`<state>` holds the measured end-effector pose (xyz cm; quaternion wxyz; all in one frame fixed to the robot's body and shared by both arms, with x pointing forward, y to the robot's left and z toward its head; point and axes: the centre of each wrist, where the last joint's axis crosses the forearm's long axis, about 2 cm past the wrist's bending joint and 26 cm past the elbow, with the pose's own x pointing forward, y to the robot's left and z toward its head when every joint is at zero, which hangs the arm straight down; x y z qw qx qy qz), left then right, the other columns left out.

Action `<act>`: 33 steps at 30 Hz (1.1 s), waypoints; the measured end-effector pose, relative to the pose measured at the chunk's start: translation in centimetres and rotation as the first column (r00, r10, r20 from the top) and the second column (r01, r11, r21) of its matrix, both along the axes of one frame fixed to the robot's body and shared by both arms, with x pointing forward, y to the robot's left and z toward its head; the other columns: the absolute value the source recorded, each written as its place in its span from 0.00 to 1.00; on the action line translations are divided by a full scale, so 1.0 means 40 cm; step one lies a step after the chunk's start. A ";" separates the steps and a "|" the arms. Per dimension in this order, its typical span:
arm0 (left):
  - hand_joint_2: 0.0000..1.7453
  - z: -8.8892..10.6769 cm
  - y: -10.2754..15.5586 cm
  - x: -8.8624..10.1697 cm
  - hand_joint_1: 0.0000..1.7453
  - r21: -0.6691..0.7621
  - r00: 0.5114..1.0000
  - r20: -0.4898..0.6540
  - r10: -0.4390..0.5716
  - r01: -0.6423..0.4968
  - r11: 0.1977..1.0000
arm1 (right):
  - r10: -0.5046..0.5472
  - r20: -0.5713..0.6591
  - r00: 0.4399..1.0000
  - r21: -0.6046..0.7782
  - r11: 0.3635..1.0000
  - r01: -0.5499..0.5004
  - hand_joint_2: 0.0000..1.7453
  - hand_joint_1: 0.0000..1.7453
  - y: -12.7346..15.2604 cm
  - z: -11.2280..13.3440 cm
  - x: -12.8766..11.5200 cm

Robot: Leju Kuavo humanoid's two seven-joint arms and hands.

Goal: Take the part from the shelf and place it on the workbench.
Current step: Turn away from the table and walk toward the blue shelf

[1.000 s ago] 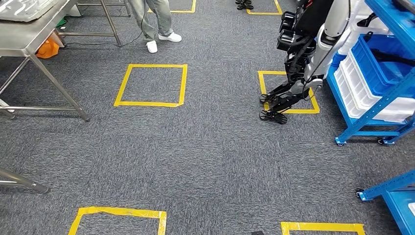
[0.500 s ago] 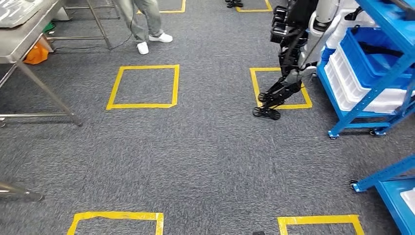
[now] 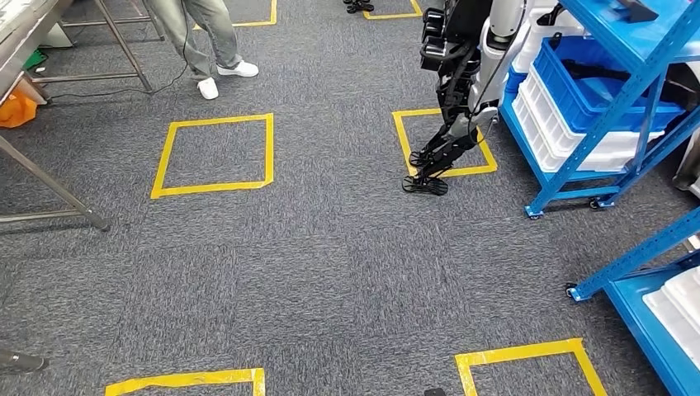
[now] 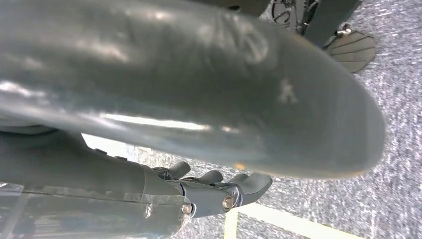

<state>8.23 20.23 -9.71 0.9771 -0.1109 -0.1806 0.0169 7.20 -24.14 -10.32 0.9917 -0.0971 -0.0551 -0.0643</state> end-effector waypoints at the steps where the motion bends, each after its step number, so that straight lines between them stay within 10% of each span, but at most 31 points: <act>1: 0.00 0.001 0.000 0.003 0.00 0.000 1.000 0.001 -0.001 0.001 1.000 | -0.001 -0.002 1.000 0.000 1.000 0.001 0.00 0.00 0.000 0.000 -0.001; 33: 0.00 0.001 0.001 0.007 0.00 -0.002 1.000 -0.002 -0.010 0.010 1.000 | 0.002 -0.013 1.000 0.007 1.000 -0.002 0.00 0.00 0.002 -0.001 -0.006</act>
